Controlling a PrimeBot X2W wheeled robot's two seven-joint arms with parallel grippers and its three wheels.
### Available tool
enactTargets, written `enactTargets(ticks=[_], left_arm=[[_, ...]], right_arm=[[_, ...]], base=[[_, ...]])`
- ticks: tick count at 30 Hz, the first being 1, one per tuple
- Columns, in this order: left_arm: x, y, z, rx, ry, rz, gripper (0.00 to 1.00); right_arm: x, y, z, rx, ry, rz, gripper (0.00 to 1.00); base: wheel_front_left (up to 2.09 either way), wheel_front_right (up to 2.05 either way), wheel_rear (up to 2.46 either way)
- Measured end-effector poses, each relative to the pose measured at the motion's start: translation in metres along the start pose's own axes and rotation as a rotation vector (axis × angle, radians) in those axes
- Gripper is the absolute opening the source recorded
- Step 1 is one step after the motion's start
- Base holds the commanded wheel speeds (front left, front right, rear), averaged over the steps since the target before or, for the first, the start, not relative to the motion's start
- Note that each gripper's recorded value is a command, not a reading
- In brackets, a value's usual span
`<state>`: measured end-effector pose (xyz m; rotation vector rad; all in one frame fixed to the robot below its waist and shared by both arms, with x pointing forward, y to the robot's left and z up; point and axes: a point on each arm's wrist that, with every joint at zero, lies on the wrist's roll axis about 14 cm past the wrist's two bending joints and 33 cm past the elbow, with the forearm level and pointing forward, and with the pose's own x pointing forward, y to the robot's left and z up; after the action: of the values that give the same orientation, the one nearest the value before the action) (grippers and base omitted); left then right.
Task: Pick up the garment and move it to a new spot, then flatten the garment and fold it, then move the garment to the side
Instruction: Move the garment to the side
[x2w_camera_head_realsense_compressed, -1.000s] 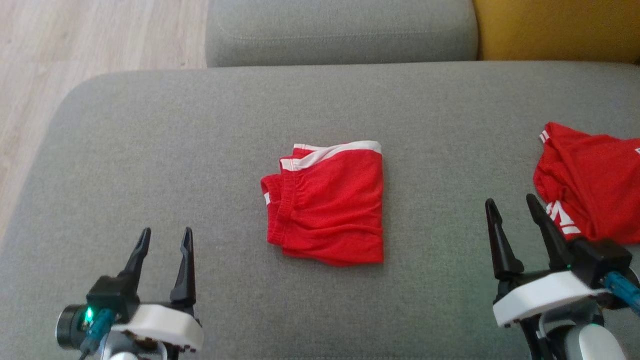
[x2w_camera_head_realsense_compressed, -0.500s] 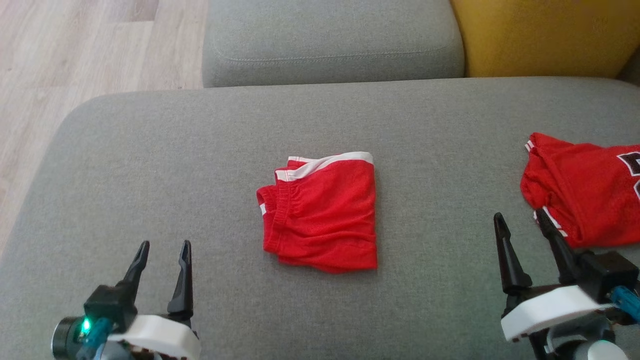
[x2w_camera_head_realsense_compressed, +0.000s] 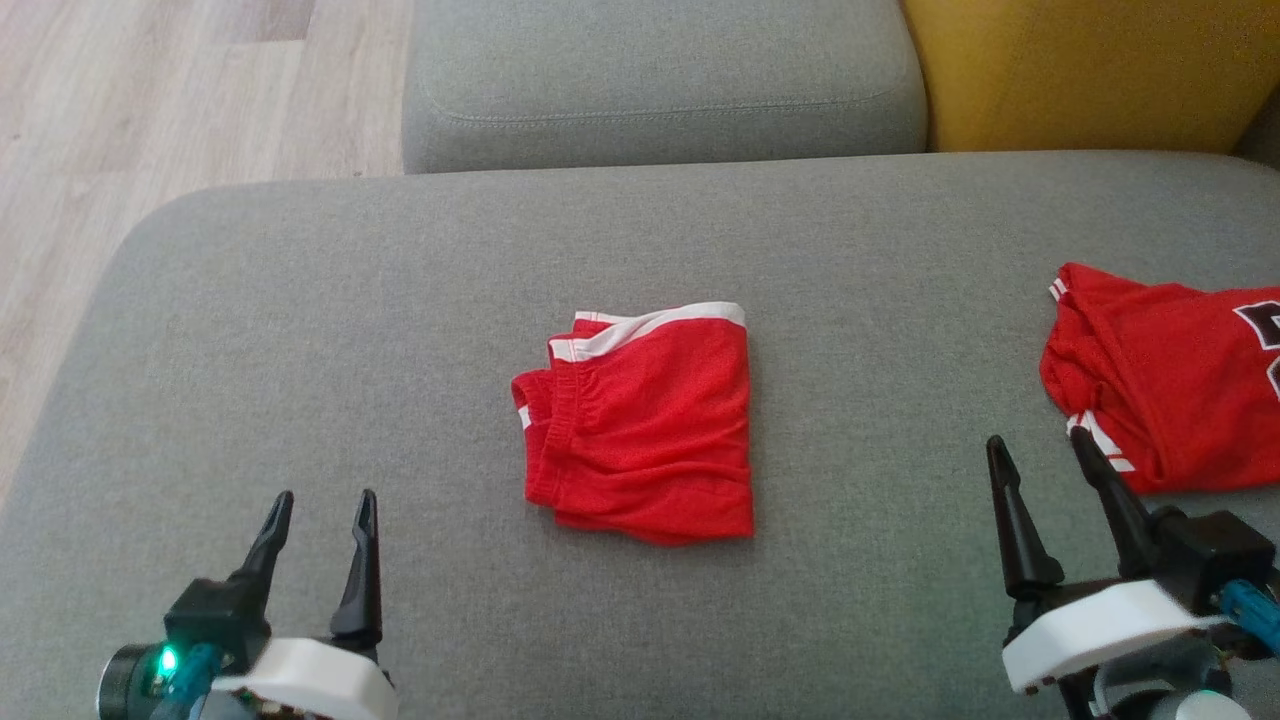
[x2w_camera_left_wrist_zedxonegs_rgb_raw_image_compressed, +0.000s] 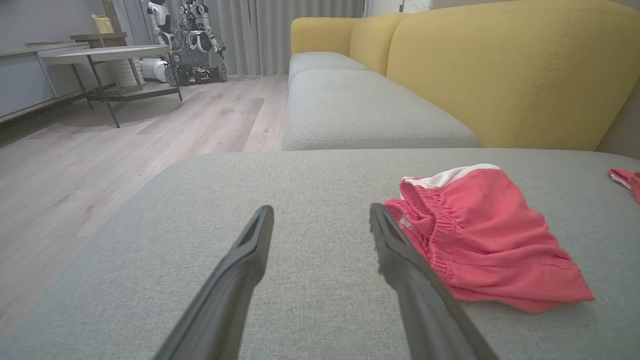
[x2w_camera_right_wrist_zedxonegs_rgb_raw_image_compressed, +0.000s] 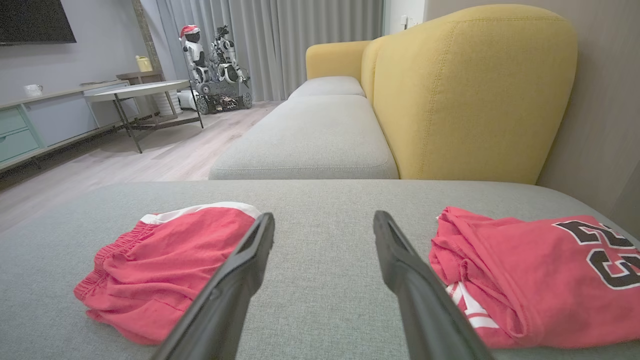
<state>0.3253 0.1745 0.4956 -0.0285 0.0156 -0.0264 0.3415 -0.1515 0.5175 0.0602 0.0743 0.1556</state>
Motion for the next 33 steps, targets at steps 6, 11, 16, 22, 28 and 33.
enactTargets(ticks=[6, 11, 16, 22, 28, 33], left_arm=[[0.001, 0.000, -0.001, 0.002, 0.004, 0.003, 1.00], [0.001, 0.000, -0.002, 0.002, 0.008, 0.004, 1.00], [0.000, 0.003, -0.004, -0.005, 0.013, 0.014, 1.00], [-0.001, 0.006, -0.002, -0.008, 0.009, 0.030, 1.00], [0.010, 0.008, 0.008, -0.015, -0.028, 0.034, 1.00], [0.020, 0.013, 0.019, -0.032, -0.080, 0.065, 1.00]], right_arm=[[0.000, -0.001, -0.002, 0.001, 0.007, -0.002, 1.00], [0.000, -0.001, -0.004, 0.002, 0.012, -0.003, 1.00], [0.002, 0.000, -0.005, 0.002, 0.020, 0.003, 1.00], [0.009, 0.002, -0.013, 0.002, 0.049, 0.013, 1.00], [0.029, 0.014, -0.038, 0.010, 0.130, 0.058, 1.00], [0.064, 0.042, -0.058, 0.015, 0.190, 0.148, 1.00]], base=[[0.00, 0.00, 0.00], [0.00, 0.00, 0.00], [0.00, 0.00, 0.00], [0.00, 0.00, 0.00], [0.00, 0.00, 0.00], [0.00, 0.00, 0.00]])
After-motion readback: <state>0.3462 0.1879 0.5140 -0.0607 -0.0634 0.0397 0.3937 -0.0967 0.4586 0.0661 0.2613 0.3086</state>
